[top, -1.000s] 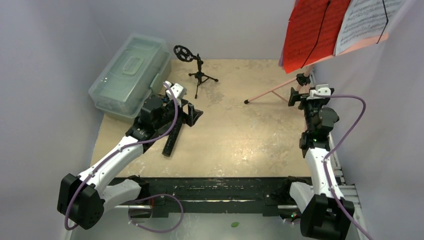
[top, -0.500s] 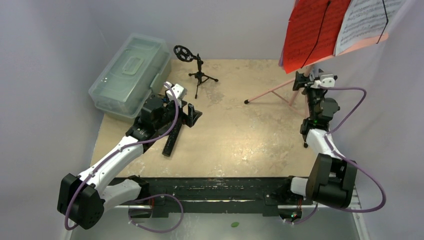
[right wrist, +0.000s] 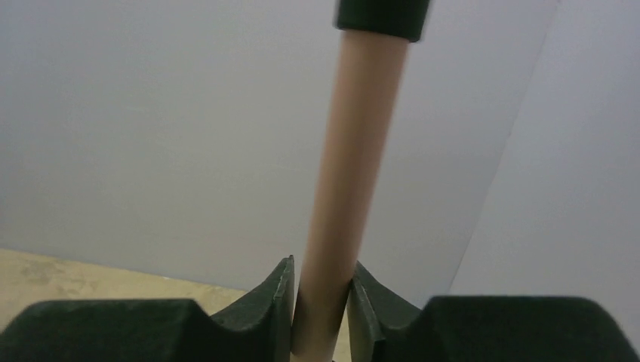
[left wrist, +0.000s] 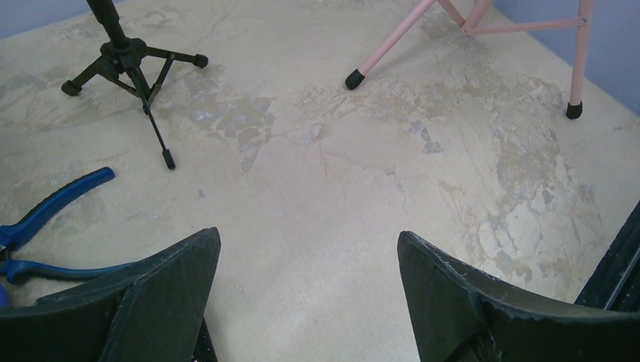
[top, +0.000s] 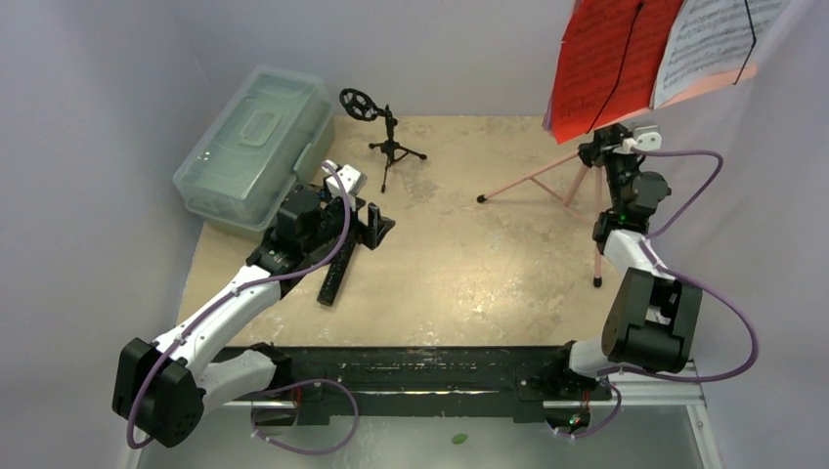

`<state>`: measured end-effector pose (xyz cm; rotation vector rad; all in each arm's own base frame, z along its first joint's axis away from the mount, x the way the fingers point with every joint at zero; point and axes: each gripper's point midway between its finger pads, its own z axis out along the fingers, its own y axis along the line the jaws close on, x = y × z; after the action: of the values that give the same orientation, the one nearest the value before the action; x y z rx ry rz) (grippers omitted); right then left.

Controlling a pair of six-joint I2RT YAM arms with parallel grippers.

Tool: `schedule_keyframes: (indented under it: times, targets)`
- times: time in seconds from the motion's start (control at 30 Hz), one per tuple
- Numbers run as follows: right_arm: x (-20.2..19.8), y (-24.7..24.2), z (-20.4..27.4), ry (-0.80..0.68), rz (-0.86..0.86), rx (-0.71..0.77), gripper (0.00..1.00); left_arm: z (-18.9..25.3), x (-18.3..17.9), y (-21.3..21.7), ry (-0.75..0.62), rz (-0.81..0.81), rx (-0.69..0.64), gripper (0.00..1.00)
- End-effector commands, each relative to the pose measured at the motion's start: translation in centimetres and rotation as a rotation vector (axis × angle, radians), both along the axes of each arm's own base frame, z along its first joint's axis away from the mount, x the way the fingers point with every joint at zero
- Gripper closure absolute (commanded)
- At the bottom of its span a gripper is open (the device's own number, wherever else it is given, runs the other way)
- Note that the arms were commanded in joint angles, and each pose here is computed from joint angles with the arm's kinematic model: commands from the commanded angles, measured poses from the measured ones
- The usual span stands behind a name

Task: Pack up the instrument practice props
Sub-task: Move the music stand to the center of the board.

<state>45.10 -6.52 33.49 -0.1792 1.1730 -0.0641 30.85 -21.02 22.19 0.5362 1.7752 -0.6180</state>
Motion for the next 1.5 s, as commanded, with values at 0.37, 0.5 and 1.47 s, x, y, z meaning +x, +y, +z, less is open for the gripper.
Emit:
schedule_keyframes:
  times: [0.37, 0.5, 1.47]
  targets:
    - [-1.6, 10.7, 3.6, -0.01, 0.266, 0.041, 1.0, 1.4, 0.7, 0.1, -0.048, 0.009, -0.002, 0.13]
    - [-2.0, 14.6, 3.8, 0.014, 0.309, 0.11, 1.0, 1.4, 0.7, 0.2, -0.048, 0.013, 0.0, 0.13]
    - [-8.5, 21.3, -0.2, 0.161, 0.56, 0.055, 0.28, 2.9, -1.4, -1.6, -0.129, -0.158, -0.059, 0.12]
